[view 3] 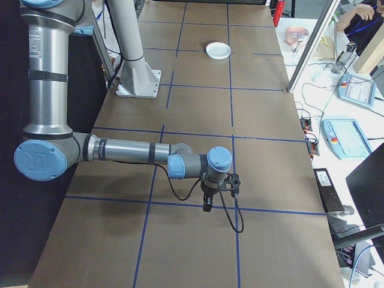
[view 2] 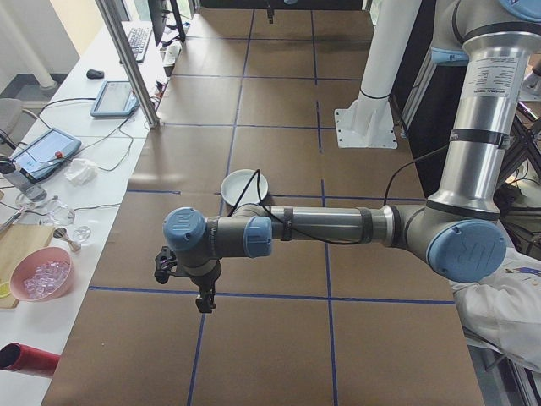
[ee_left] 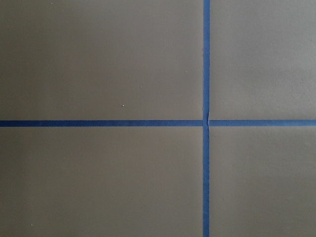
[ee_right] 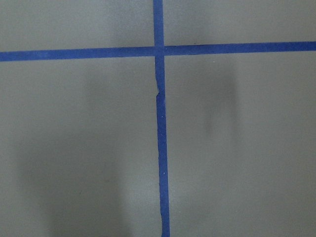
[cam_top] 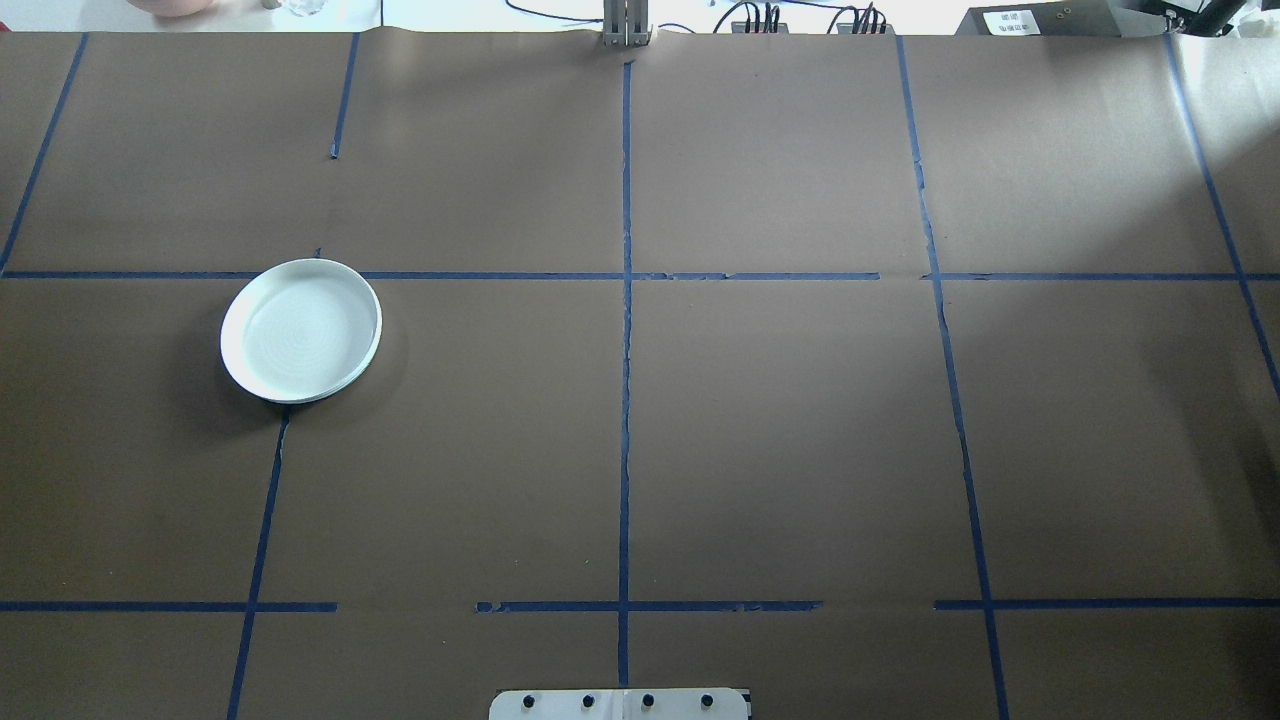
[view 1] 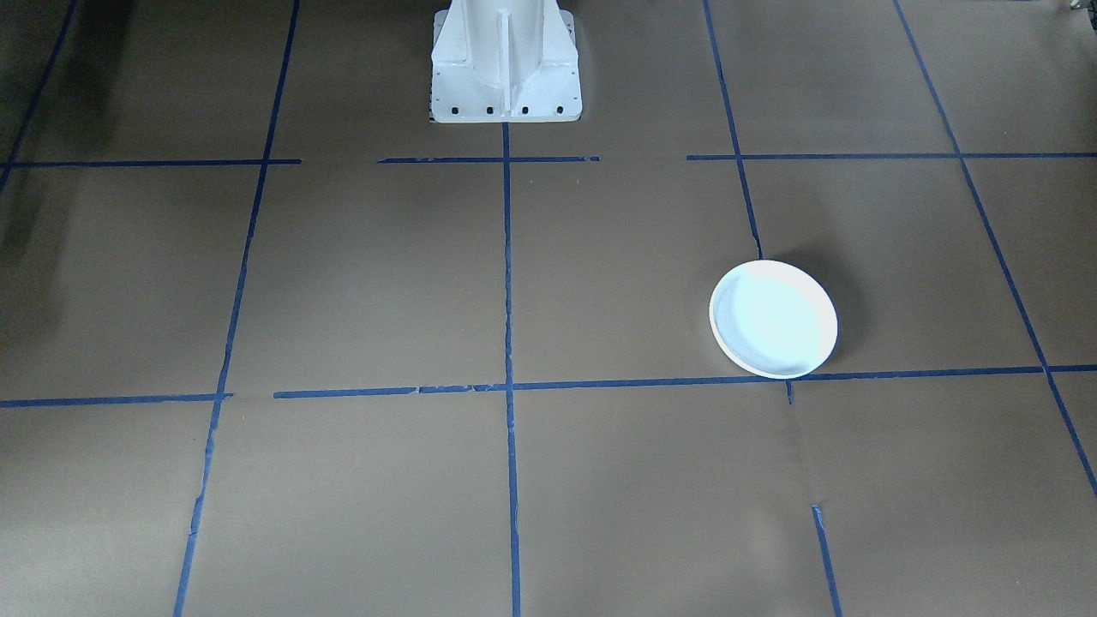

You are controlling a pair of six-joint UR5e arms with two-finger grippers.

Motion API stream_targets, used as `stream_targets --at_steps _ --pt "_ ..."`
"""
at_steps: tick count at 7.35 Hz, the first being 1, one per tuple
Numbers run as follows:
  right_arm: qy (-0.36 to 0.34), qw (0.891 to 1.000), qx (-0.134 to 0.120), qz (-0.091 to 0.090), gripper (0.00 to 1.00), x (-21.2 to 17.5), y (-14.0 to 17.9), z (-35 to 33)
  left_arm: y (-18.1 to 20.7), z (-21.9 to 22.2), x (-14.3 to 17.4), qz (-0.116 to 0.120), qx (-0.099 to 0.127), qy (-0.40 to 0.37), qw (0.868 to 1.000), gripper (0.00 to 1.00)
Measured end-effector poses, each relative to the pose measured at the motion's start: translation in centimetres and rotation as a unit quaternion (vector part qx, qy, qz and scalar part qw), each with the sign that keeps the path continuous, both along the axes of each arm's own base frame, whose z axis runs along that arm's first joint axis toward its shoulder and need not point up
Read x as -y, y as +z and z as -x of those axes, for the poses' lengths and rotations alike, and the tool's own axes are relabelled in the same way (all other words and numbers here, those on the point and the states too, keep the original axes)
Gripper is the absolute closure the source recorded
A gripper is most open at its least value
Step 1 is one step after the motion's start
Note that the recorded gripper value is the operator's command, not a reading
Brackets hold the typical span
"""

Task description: Stack plate in center

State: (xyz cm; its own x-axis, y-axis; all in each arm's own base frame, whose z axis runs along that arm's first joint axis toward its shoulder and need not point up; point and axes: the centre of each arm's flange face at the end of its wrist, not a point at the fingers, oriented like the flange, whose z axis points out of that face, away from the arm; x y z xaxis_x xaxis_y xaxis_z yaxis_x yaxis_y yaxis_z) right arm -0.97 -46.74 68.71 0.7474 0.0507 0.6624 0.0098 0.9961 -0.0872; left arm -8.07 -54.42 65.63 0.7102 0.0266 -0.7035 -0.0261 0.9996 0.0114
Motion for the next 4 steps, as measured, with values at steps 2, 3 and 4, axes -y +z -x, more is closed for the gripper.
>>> stream_targets --at_steps 2,3,4 --pt "0.0 1.0 0.0 0.0 0.0 -0.01 0.0 0.01 -0.42 0.05 0.43 -0.005 0.002 0.005 1.0 0.0" --pt "0.0 1.0 0.0 0.0 0.0 -0.02 0.02 0.01 -0.53 0.09 0.52 -0.009 0.002 0.006 1.0 0.0" --pt "0.0 1.0 0.0 0.0 0.0 -0.02 0.01 0.01 -0.64 0.1 0.58 -0.015 0.001 0.007 1.0 0.0"
